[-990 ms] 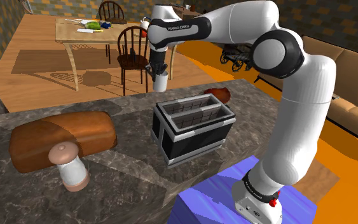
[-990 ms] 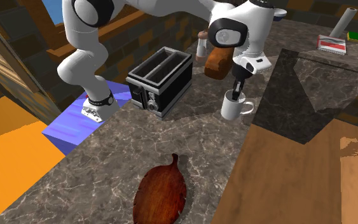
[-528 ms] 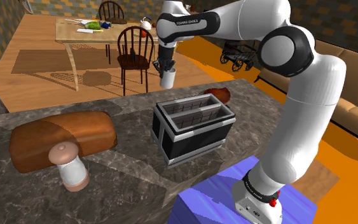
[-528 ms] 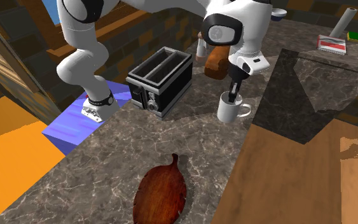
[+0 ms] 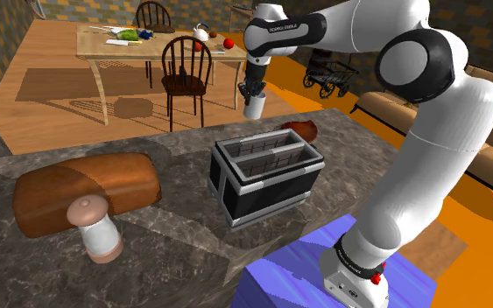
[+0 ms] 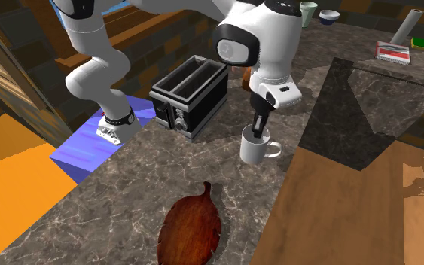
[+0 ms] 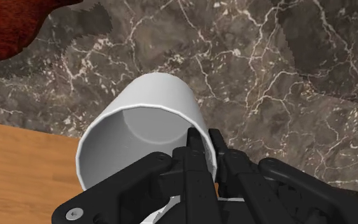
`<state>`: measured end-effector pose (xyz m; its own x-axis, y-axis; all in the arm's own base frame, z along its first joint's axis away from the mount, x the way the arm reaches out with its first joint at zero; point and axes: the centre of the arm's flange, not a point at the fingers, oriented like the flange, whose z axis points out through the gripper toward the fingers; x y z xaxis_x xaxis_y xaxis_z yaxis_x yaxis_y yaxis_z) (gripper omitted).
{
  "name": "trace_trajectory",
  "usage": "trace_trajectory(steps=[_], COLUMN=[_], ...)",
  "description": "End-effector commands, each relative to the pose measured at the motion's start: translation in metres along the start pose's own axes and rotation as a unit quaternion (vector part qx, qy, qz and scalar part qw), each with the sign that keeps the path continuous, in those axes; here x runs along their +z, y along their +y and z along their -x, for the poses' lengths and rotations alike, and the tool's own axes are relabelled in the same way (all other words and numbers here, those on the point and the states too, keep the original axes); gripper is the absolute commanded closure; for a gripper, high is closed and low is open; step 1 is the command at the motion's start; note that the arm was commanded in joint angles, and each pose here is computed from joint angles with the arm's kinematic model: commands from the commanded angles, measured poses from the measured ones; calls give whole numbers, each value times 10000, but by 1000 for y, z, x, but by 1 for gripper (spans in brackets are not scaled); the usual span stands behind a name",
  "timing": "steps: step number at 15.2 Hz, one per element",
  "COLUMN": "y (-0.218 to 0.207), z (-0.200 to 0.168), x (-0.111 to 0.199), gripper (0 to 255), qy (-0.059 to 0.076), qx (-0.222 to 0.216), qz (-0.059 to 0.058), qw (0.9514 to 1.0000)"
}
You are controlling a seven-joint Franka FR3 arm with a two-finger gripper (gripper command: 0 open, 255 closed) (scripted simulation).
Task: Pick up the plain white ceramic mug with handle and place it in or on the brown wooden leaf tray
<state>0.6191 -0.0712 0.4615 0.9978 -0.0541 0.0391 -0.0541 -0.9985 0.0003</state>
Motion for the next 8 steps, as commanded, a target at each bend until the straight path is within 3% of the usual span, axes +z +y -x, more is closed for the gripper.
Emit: trace_trajectory(steps=[1, 8], y=[24, 112], z=[6, 33], x=[-1, -8], gripper=[255, 255], qy=[1, 1], qx=[-6, -6], qz=[-1, -1], qw=[10000, 10000])
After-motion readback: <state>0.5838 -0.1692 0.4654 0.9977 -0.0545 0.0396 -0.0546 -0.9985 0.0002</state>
